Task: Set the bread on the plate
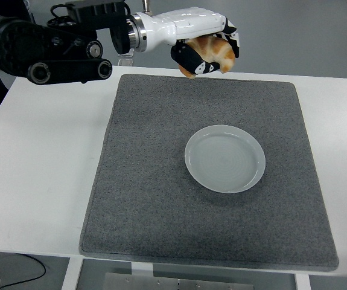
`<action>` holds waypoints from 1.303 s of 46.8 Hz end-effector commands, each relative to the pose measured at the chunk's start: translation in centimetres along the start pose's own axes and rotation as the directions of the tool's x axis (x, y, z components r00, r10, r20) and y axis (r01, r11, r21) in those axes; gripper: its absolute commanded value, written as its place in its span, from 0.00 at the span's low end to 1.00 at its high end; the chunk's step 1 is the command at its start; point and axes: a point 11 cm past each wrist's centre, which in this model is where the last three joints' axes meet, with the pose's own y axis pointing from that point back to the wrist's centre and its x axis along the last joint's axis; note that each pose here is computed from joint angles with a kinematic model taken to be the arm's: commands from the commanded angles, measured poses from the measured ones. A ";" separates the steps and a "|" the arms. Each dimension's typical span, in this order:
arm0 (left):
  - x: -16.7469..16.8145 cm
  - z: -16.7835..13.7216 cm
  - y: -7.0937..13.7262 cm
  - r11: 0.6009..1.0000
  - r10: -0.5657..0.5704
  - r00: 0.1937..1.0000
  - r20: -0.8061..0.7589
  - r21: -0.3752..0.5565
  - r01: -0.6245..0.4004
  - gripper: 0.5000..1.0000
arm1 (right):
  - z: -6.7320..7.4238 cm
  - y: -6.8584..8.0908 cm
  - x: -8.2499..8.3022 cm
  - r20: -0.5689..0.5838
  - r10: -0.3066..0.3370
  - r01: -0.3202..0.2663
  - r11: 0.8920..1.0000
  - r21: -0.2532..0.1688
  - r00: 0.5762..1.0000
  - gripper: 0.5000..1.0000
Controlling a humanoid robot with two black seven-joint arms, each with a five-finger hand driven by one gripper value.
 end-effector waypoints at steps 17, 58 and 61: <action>-4.4 3.5 -4.0 0.990 -0.077 0.997 0.016 -0.116 0.079 0.00 | 0.0 0.0 0.0 0.000 0.000 0.000 1.000 0.000 1.000 0.90; -14.6 2.0 -5.4 0.972 -0.213 0.977 -0.002 -0.106 0.212 0.00 | 0.0 0.0 0.0 0.000 0.001 -0.001 1.000 0.000 1.000 0.90; -15.5 2.3 -5.5 0.969 -0.224 0.975 -0.008 -0.111 0.222 0.00 | 0.0 0.0 0.0 0.000 0.000 0.000 1.000 0.000 1.000 0.90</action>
